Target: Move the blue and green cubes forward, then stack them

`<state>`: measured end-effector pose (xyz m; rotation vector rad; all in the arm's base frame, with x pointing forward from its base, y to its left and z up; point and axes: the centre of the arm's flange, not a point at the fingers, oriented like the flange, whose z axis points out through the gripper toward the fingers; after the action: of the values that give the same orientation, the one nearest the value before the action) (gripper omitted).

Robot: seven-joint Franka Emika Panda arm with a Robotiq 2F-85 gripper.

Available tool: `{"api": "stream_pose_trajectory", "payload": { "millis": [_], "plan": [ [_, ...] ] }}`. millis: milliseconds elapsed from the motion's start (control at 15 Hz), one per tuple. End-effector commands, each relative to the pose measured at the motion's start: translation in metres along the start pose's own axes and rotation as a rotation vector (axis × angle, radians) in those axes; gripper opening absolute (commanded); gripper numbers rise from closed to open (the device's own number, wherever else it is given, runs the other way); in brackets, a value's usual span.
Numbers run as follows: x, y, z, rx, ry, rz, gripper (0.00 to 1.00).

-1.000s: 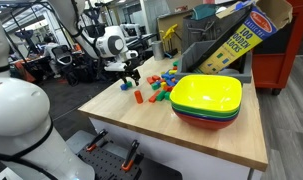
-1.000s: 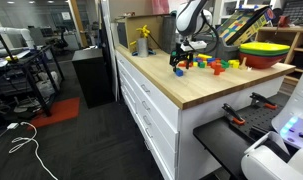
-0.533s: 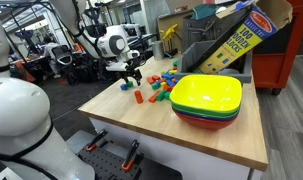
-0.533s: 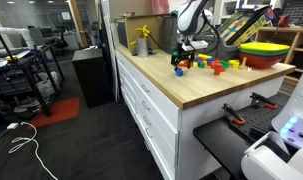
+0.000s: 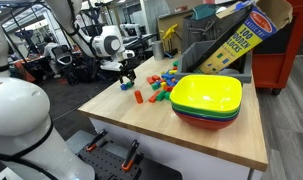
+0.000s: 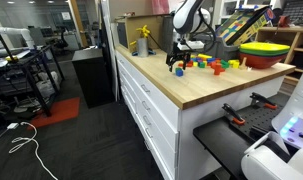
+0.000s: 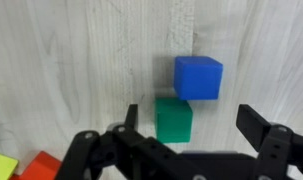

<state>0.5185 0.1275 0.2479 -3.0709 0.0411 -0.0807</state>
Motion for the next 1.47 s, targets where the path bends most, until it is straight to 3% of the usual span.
{"api": "stream_pose_trajectory", "payload": {
  "millis": [0,600,667,800,1267,1400],
  "plan": [
    [-0.020,-0.001,-0.010,0.025,-0.009,-0.007,1.00],
    [-0.036,0.001,-0.006,0.018,-0.032,-0.011,1.00],
    [-0.037,0.001,-0.006,0.017,-0.032,-0.012,0.75],
    [-0.039,0.001,-0.006,0.017,-0.032,-0.017,0.66],
    [-0.038,0.003,-0.012,0.010,-0.030,-0.011,0.12],
    [-0.038,0.005,-0.020,0.004,-0.025,-0.001,0.09]
  ]
}}
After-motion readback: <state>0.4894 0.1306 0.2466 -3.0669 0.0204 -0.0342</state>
